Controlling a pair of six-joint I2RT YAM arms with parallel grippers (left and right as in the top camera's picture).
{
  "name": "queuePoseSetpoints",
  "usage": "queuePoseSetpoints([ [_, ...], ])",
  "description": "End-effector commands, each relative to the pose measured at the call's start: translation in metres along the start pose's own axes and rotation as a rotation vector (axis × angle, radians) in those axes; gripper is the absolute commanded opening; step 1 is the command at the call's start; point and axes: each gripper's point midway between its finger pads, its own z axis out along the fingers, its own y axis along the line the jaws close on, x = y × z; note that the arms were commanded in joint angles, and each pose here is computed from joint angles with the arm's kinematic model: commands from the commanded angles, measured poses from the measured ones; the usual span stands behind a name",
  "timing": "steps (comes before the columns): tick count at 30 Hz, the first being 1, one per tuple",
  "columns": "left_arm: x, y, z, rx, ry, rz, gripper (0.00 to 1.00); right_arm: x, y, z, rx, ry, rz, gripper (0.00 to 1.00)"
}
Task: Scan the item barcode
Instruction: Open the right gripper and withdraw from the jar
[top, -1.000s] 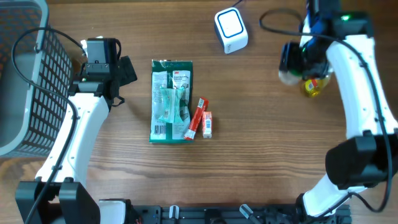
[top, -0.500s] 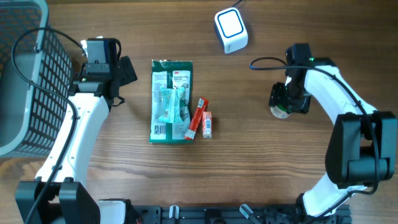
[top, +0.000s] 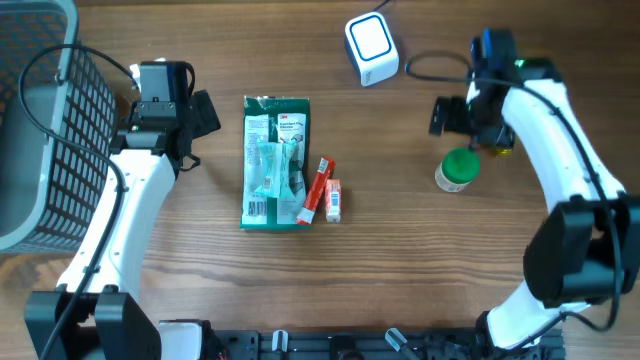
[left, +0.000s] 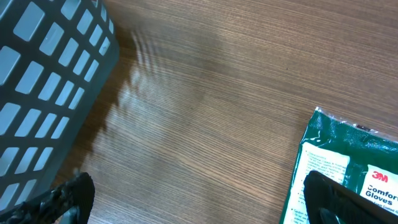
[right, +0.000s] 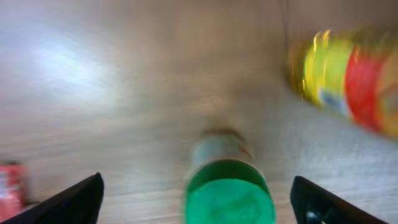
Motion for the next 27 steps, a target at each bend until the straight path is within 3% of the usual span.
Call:
queuePoseSetpoints([
  [1, -0.006, 0.002, -0.002, -0.008, -0.016, 0.000, 1.00, -0.006, 0.049, -0.043, -0.192, -0.070, -0.090, 0.65],
  [2, -0.006, 0.002, -0.002, -0.008, -0.016, 0.000, 1.00, -0.001, 0.058, -0.044, -0.225, -0.055, -0.101, 0.50],
  [4, -0.006, 0.002, -0.002, -0.008, -0.016, 0.000, 1.00, 0.008, 0.070, -0.039, -0.244, -0.024, -0.121, 0.36],
  [10, -0.006, 0.002, -0.002, -0.008, -0.016, 0.000, 1.00, 0.045, 0.087, -0.002, -0.198, 0.059, -0.147, 0.33],
  [16, -0.006, 0.002, -0.002, -0.008, -0.016, 0.000, 1.00, 0.075, 0.059, 0.048, -0.037, 0.090, -0.130, 0.25],
  [22, -0.006, 0.002, -0.002, -0.008, -0.016, 0.000, 1.00, 0.066, 0.001, 0.071, 0.218, -0.004, -0.107, 0.22],
  [27, -0.006, 0.002, -0.002, -0.008, -0.016, 0.000, 1.00, 0.063, -0.023, 0.071, 0.247, 0.008, -0.054, 0.26],
])
